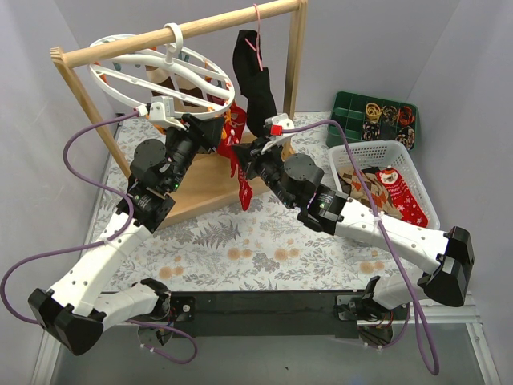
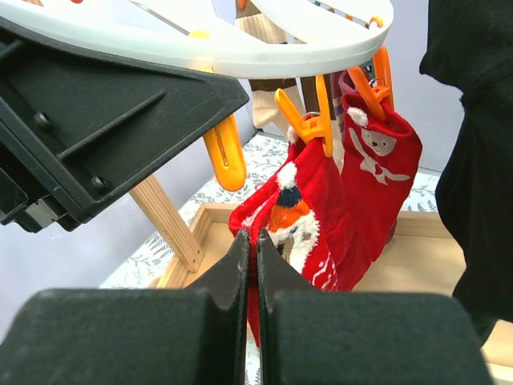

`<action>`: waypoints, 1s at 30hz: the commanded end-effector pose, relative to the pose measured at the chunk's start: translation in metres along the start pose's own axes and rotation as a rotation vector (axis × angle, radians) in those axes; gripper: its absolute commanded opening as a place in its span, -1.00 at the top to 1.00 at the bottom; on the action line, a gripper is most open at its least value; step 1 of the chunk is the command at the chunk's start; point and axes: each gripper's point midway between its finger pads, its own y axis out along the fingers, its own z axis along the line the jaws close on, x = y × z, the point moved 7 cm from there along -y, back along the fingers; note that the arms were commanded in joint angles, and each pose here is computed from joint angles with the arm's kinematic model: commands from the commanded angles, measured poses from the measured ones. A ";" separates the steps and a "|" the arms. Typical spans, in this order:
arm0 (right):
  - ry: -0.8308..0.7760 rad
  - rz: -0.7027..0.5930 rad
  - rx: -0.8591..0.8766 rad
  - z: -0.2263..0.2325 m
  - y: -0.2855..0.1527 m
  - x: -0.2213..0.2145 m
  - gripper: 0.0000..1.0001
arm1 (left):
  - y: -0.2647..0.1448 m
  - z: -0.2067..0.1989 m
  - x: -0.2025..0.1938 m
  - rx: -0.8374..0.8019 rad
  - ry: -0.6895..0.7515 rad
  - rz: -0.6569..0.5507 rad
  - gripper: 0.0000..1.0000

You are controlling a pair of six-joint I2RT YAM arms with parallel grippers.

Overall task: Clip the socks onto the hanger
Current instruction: Clamp the sock onto the hanger.

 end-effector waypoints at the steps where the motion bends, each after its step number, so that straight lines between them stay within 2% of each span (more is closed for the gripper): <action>1: 0.043 -0.113 0.024 0.009 -0.002 0.036 0.97 | 0.003 0.013 -0.015 0.070 0.014 0.070 1.00; 13: 0.046 -0.161 0.047 0.015 0.003 0.050 0.97 | 0.002 0.012 -0.021 0.069 0.011 0.104 1.00; 30: 0.066 -0.145 0.079 0.021 0.008 0.040 0.97 | 0.003 0.007 -0.017 0.066 -0.025 0.093 1.00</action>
